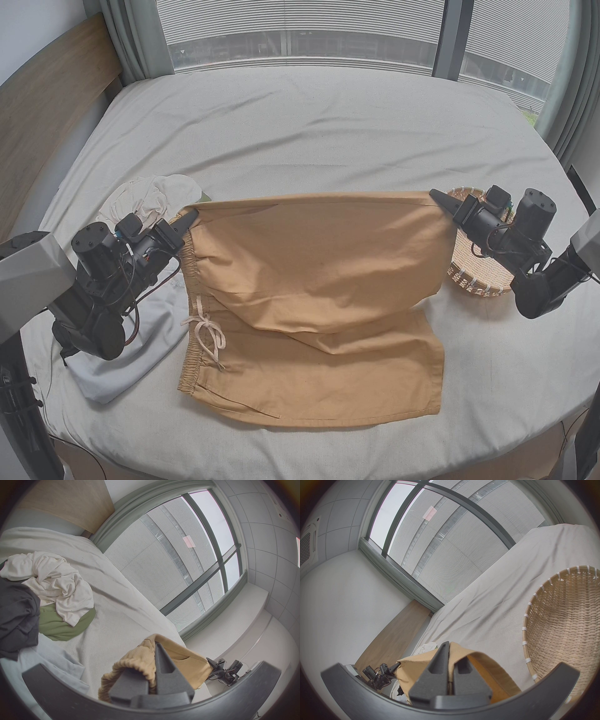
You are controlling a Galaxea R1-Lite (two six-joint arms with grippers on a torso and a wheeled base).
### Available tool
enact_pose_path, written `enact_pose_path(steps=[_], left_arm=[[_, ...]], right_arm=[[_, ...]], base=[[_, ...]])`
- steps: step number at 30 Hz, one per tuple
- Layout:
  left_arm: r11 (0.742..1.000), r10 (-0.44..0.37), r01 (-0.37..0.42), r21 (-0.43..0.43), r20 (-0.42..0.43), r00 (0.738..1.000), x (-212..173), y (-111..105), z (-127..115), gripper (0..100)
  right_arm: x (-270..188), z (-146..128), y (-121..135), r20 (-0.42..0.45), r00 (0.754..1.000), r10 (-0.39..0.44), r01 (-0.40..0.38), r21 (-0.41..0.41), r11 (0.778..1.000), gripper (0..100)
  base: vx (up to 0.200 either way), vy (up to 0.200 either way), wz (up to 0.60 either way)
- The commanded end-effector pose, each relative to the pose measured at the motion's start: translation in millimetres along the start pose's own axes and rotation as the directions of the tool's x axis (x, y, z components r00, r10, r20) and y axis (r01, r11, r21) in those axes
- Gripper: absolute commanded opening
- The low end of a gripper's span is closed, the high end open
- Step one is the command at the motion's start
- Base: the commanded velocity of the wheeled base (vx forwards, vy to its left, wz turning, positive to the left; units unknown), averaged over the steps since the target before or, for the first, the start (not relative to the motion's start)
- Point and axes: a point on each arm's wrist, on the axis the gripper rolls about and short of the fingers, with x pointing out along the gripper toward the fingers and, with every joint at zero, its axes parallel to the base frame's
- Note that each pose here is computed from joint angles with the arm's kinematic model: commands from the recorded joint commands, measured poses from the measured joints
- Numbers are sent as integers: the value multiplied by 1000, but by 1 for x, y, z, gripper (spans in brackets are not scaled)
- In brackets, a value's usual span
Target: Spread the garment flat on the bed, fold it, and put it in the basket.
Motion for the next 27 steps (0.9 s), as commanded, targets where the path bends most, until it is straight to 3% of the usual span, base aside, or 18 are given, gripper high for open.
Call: enact_pose_path(steps=[1,9,10,15,16,20,27], left_arm=[[1000,9,-9,-5,-9,1000,16,18,-11,0],[1000,22,-22,-7,-9,1000,34,30,-13,0],[1000,22,-22,-7,-9,1000,34,31,-13,100],[998,56,-56,-14,3,998,42,38,-5,100],[998,58,-58,-14,5,998,41,38,-4,100],[997,78,-78,-18,8,997,40,38,-4,100],[978,206,-205,-36,11,979,33,48,-10,100]], right_arm=[[18,-5,-12,-6,1000,3,-3,0,1000,0],[32,-11,-29,0,1000,-2,2,-4,1000,0],[33,-11,-30,-1,1000,-3,3,-3,1000,0],[41,-8,-36,22,1000,6,-6,-21,1000,0],[43,-6,-35,28,1000,11,-10,-24,1000,100],[43,-2,-33,41,999,10,-9,-30,1000,100],[21,-3,-13,20,1000,-8,9,-54,999,100]], base=[[0,0,0],[0,0,0],[0,0,0],[0,0,0],[0,0,0],[0,0,0],[0,0,0]])
